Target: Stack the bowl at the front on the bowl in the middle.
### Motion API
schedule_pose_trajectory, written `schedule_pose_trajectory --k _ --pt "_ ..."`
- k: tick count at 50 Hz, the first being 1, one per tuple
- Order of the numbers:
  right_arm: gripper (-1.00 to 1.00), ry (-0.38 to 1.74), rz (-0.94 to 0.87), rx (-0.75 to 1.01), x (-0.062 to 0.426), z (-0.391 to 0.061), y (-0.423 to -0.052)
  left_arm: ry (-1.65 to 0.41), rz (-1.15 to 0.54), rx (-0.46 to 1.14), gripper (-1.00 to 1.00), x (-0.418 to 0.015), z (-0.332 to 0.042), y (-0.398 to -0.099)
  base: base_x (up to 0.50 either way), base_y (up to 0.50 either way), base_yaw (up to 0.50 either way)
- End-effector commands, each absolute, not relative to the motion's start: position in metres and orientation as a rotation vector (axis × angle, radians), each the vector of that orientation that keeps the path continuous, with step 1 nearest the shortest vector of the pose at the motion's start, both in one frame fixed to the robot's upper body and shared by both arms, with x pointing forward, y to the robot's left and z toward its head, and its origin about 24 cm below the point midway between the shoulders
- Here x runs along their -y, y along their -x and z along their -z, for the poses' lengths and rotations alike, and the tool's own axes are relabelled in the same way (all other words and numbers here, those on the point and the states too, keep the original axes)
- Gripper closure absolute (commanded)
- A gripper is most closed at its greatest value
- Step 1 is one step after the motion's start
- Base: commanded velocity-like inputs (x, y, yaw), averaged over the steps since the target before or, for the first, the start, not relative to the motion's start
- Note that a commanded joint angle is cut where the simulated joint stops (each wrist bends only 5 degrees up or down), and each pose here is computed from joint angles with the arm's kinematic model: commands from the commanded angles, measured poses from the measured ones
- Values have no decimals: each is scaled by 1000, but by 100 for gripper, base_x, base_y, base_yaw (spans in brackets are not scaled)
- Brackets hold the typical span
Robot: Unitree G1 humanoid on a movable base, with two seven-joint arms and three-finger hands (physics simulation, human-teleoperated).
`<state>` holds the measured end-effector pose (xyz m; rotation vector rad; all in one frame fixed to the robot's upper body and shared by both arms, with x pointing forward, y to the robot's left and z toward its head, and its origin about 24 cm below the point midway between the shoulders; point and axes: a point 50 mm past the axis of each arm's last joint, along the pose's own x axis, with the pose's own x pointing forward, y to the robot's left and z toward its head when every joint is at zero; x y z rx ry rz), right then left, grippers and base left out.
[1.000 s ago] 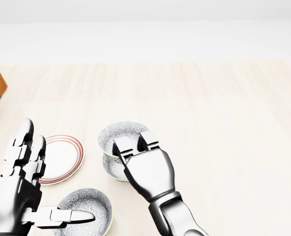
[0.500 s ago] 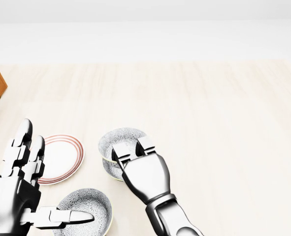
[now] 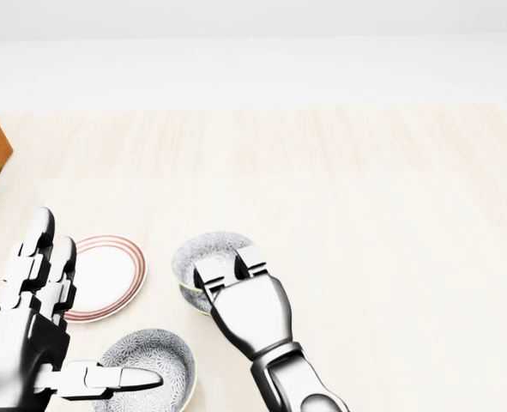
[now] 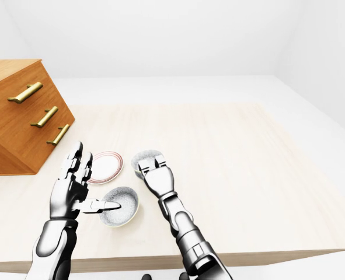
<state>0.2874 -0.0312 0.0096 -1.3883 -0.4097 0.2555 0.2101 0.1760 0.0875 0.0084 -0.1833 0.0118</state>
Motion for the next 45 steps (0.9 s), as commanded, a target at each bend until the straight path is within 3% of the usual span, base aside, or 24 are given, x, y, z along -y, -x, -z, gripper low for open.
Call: schedule_pose_trajectory --k 1,4,5,6,7,26,37,45 --pt "100 1456 -262 453 30 -5 -290 -14 -10 185 -100 -176 -87 -210 0 0 0" --pt "100 1456 -261 450 30 -5 -289 -14 -10 185 -100 -176 -87 -209 0 0 0" --pt "29 1456 -257 457 29 -5 -287 -15 -10 185 -100 -176 -87 -209 0 0 0" --pt "-77 1448 -252 468 28 -6 -287 -15 -9 185 -100 -176 -87 -209 0 0 0" --pt "-100 1448 -257 464 28 -6 -285 -16 -9 185 -100 -176 -87 -209 0 0 0" --pt "-100 1412 -203 512 29 -41 -276 -20 -9 182 -100 -175 -85 -211 0 0 0" --pt "-100 1315 -77 589 41 -112 -277 -20 -9 178 -100 -175 -85 -212 0 0 0" --pt "-100 1282 -24 617 48 -137 -278 -20 -10 177 -100 -175 -85 -212 0 0 0"
